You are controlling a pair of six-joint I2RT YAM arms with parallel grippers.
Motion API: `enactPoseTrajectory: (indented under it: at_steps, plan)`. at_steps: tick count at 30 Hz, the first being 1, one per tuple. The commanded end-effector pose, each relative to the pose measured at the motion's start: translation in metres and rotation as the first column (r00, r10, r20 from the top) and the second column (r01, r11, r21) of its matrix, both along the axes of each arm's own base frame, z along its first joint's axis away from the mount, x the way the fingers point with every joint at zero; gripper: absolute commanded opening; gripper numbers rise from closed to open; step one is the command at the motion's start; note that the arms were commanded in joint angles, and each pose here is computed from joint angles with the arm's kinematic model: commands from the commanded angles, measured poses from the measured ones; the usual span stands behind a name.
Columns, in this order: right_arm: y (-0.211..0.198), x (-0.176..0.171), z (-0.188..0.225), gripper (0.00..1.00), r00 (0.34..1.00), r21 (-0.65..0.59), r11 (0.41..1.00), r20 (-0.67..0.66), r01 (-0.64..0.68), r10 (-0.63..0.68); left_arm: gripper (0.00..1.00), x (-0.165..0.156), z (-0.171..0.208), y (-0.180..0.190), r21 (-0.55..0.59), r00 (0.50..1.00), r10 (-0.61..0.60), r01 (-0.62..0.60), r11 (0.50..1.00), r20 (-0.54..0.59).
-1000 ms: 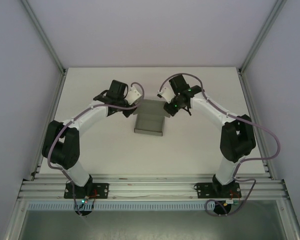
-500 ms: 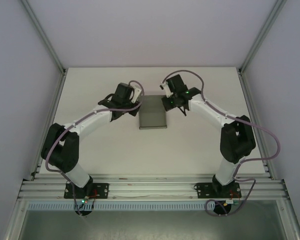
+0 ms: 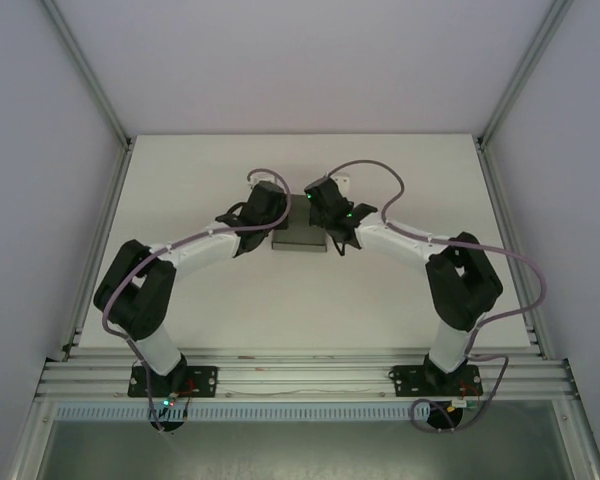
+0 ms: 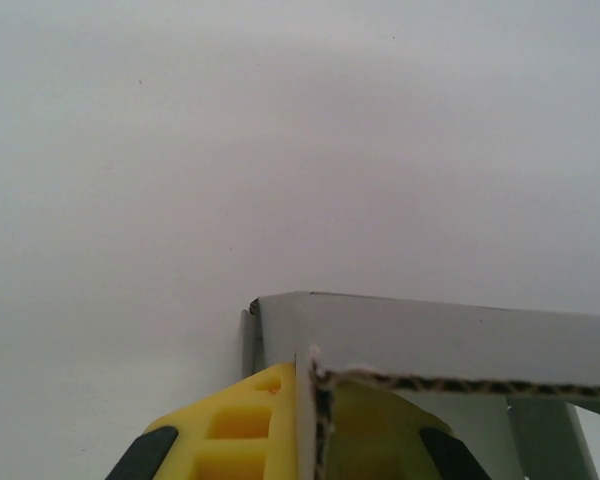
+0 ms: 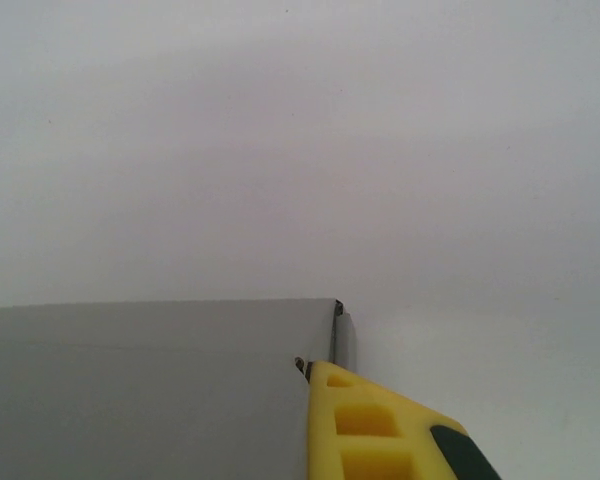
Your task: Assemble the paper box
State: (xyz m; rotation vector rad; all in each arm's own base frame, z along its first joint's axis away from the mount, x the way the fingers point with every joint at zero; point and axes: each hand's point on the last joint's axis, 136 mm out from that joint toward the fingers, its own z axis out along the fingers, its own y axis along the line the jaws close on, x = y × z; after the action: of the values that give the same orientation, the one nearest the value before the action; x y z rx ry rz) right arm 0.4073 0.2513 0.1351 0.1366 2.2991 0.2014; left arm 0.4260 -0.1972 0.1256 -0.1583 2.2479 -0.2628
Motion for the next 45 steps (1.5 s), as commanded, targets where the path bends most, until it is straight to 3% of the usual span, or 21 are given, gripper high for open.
enactPoseTrajectory:
  at_steps: [1,8,13,16,18,21,26,32,35,41,45]
  plan:
    - [0.028,0.003,0.009,0.0,0.998,0.134,0.991,0.053,0.015,-0.023,0.0,-0.01,-0.007,-0.023,-0.094,0.999,-0.042,0.041,0.995,-0.006]
    - [0.028,-0.019,0.004,0.0,0.989,0.003,0.999,0.14,-0.045,0.044,0.0,-0.039,-0.031,-0.017,-0.062,0.995,-0.098,0.096,0.993,-0.027]
    - [0.024,-0.041,-0.023,0.0,0.977,-0.034,0.99,0.159,-0.139,0.142,0.02,-0.06,-0.032,-0.016,-0.083,0.987,-0.157,0.155,0.984,-0.022]
    - [0.024,-0.052,-0.036,0.0,0.971,-0.057,0.982,0.148,-0.182,0.188,0.22,-0.069,-0.027,-0.014,-0.086,0.984,-0.176,0.174,0.981,-0.02]
    - [0.024,-0.056,-0.043,0.0,0.969,-0.077,0.976,0.132,-0.202,0.211,0.26,-0.074,-0.02,-0.016,-0.091,0.98,-0.2,0.198,0.976,-0.015]
    - [0.021,-0.06,-0.05,0.0,0.967,-0.111,0.972,0.125,-0.208,0.221,0.43,-0.077,-0.004,-0.013,-0.096,0.98,-0.201,0.2,0.975,0.005]
    - [0.019,-0.066,-0.048,0.0,0.959,-0.156,0.961,0.131,-0.229,0.25,0.99,-0.084,0.033,0.003,-0.068,0.987,-0.158,0.16,0.985,0.034]
    - [0.015,-0.07,-0.052,0.0,0.954,-0.199,0.949,0.124,-0.246,0.273,1.0,-0.084,0.06,0.049,-0.008,0.998,0.064,-0.064,0.998,0.005]
    - [0.016,-0.072,-0.055,0.0,0.953,-0.205,0.946,0.121,-0.251,0.279,1.0,-0.077,0.042,0.062,-0.09,0.985,0.132,-0.143,0.986,-0.114]
    - [0.026,-0.081,-0.056,0.05,0.932,-0.273,0.917,0.136,-0.29,0.335,0.98,-0.05,0.004,0.045,-0.297,0.973,0.061,-0.127,0.946,-0.221]
    - [0.026,-0.087,-0.063,0.1,0.928,-0.301,0.903,0.113,-0.308,0.355,0.85,-0.042,-0.014,0.043,-0.357,0.965,0.024,-0.12,0.926,-0.263]
